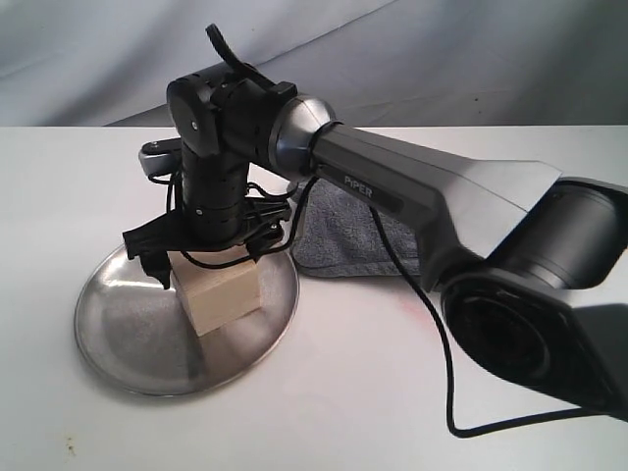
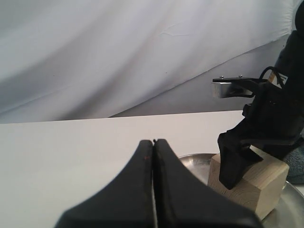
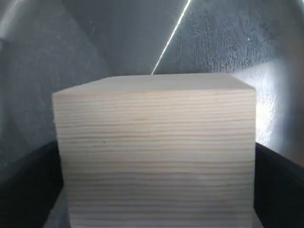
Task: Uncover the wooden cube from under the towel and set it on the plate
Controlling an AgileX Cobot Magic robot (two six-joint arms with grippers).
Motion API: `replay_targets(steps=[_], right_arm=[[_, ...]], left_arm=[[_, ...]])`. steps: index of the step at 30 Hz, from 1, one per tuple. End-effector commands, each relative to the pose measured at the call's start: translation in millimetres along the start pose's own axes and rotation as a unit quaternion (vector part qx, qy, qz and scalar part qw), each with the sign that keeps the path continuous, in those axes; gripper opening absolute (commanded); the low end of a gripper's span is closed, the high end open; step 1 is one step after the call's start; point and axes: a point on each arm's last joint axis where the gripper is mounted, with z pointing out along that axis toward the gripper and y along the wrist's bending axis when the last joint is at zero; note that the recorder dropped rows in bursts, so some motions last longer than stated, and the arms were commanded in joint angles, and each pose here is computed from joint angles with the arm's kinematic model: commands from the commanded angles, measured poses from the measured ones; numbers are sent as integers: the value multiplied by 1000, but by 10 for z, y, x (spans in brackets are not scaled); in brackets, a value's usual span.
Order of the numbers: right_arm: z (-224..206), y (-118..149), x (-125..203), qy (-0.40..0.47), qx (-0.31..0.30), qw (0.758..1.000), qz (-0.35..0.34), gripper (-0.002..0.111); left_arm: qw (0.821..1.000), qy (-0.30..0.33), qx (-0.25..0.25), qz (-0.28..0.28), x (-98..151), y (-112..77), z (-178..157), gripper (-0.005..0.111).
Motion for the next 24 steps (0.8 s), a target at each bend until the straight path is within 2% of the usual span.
replay_targets(steps=[1,7,11,14,17,19,21,22,23,24], right_arm=[[-87,18,-22,-13,-2,1000,0,94],[-159,23,-29,-20,-4,1000,0,94],[-475,45,-48,-48,-14,999,-2,94],[-872,64,-46,-84,-27,996,-6,94],[-1043,72,-23,-98,-30,995,-18,89],[-1114,97,-2,-102,-33,994,-21,79],[-1176,124,17,-108,-34,993,-25,58],[-1158,151,45,-103,-31,994,-31,39],[-1150,154,62,-100,-29,994,-35,29],[-1101,161,115,-88,-22,995,-40,11]], left_arm=[[1000,-1,2,-2,11,-3,-1,0],[1000,-1,2,-2,11,-3,-1,0],[1000,-1,2,-2,11,-3,-1,0],[1000,-1,2,-2,11,-3,-1,0],[1000,-1,2,-2,11,-3,-1,0],[1000,-1,2,-2,11,-3,-1,0],[1000,-1,2,-2,11,-3,-1,0],[1000,-1,2,-2,11,-3,-1,0],[1000,-1,2,-2,11,-3,-1,0],[1000,-1,2,-2,11,-3,-1,0]])
